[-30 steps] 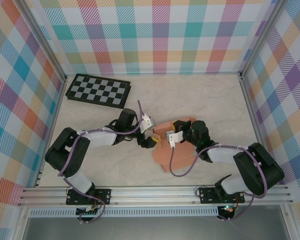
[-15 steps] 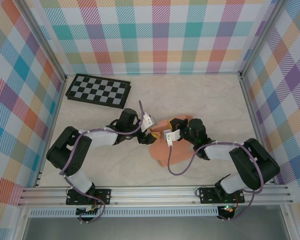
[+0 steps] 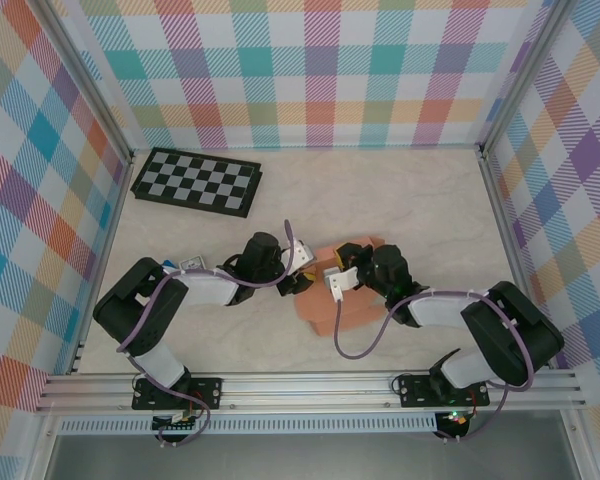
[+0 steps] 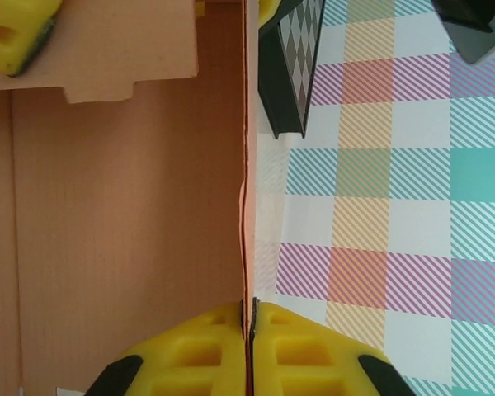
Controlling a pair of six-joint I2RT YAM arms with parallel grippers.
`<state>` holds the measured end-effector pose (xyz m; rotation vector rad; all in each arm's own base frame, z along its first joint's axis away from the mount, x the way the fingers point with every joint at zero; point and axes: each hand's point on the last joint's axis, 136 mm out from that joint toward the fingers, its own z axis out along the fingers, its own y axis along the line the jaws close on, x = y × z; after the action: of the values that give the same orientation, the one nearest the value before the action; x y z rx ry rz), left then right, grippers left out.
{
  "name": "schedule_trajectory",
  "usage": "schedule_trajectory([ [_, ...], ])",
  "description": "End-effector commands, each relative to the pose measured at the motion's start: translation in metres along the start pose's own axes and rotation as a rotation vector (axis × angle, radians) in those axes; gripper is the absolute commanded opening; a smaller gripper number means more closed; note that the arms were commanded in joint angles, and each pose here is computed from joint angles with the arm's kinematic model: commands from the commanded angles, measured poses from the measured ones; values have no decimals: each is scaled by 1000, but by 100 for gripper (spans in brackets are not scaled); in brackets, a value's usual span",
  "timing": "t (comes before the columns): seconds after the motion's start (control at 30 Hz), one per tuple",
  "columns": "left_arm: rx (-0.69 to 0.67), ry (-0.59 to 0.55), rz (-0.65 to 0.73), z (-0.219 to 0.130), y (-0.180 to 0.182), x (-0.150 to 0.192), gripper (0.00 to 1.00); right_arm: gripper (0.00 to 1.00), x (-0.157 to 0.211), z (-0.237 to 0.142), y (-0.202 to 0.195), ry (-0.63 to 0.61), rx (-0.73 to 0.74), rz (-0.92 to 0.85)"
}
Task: Fold the paper box
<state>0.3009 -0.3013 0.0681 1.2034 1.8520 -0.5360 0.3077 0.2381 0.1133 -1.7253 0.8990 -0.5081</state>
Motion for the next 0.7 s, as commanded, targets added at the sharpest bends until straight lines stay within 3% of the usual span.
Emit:
schedule_trajectory([
  [0.0, -58, -39, 14, -2, 8, -11, 53, 21, -2, -9, 25, 0, -88, 24],
  [0.17, -69, -32, 30, 0, 12, -11, 49, 33, -13, -21, 35, -49, -180, 128],
  [0.33, -87, -26, 31, 2, 15, -10, 48, 39, -21, -35, 42, -77, -284, 233],
  [0.57, -95, -24, 16, 6, 17, -6, 48, 50, -51, -69, 13, -243, -456, 582],
  [0.6, -100, -30, 9, 7, 18, -6, 48, 64, -52, -74, 8, -276, -492, 661],
  [0.63, -104, -35, -2, 8, 19, -5, 48, 97, -52, -77, 7, -296, -531, 734],
  [0.67, -112, -46, -15, 9, 20, -5, 48, 100, -50, -80, 5, -315, -573, 801],
])
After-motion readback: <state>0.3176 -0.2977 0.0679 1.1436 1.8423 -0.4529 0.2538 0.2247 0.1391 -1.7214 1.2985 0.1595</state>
